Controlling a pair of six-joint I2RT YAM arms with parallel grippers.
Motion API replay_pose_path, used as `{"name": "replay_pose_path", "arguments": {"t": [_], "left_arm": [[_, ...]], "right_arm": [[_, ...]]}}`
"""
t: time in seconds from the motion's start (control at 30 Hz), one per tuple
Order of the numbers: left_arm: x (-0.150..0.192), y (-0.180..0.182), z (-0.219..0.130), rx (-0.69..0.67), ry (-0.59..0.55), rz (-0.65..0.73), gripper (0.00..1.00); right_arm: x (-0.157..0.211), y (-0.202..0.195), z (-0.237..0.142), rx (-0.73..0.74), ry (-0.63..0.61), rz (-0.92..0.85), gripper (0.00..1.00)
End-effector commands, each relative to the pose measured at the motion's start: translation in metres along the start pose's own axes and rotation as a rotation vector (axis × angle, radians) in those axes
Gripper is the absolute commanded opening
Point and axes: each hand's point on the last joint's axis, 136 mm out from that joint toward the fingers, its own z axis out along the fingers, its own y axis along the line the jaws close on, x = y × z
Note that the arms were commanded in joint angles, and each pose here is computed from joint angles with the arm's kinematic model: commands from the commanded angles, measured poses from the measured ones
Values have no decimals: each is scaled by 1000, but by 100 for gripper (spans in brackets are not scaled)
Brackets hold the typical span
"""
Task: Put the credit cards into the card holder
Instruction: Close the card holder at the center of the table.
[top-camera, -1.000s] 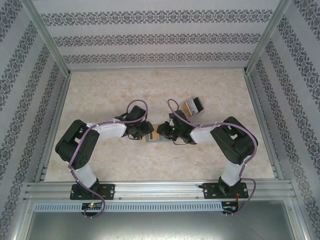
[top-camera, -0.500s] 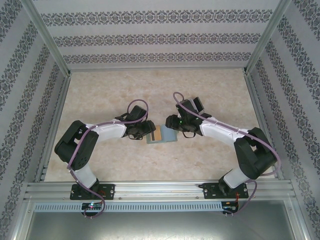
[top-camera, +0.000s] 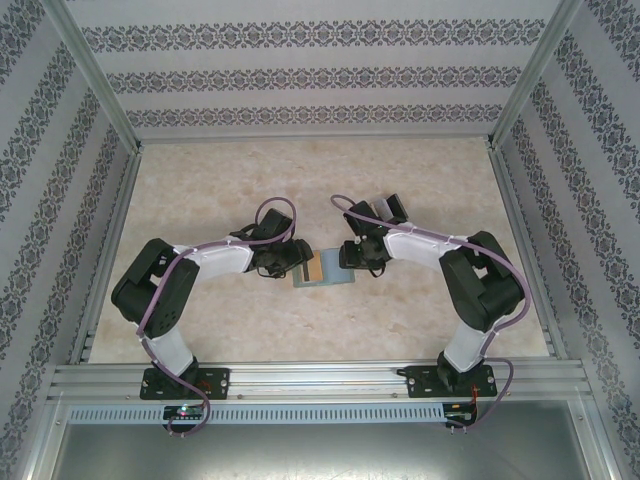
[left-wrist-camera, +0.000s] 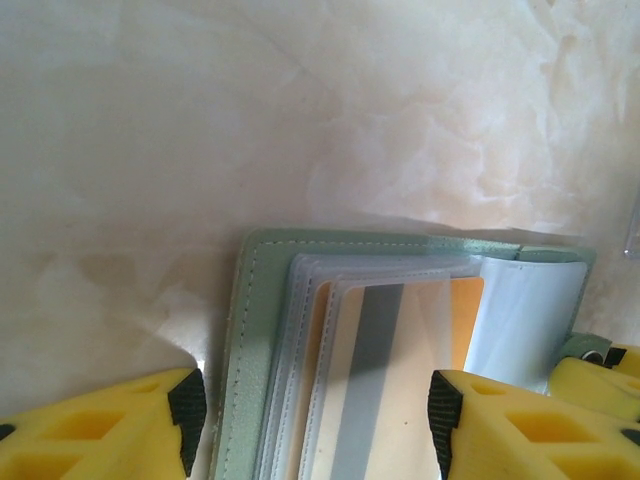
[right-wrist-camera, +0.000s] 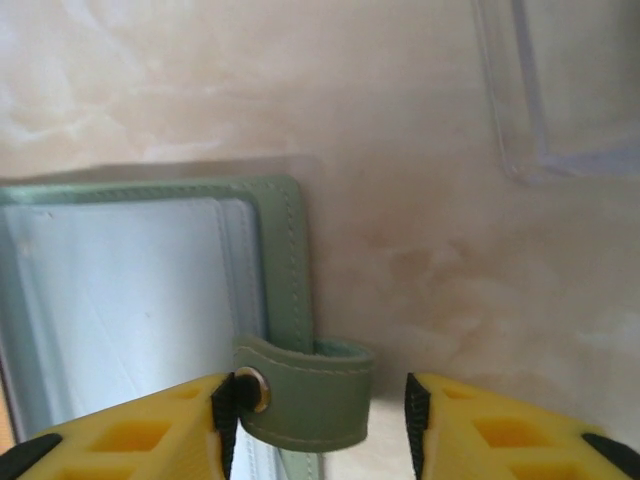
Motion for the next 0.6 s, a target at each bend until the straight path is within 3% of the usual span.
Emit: {"name": "replay_pose_path", "arguments": {"t": [0.0,0.23,0.57], "left_arm": [[3,-23,12,100,46,11,61],[-1,-56,3,264,39,-15,52],[-7,-114,-33,471,34,75,50]], "right_arm": [[8,1,6,-3,41,-17,45],[14,11,12,-70,75,-10,25],[12,29,9,-202,76,38,24]]}}
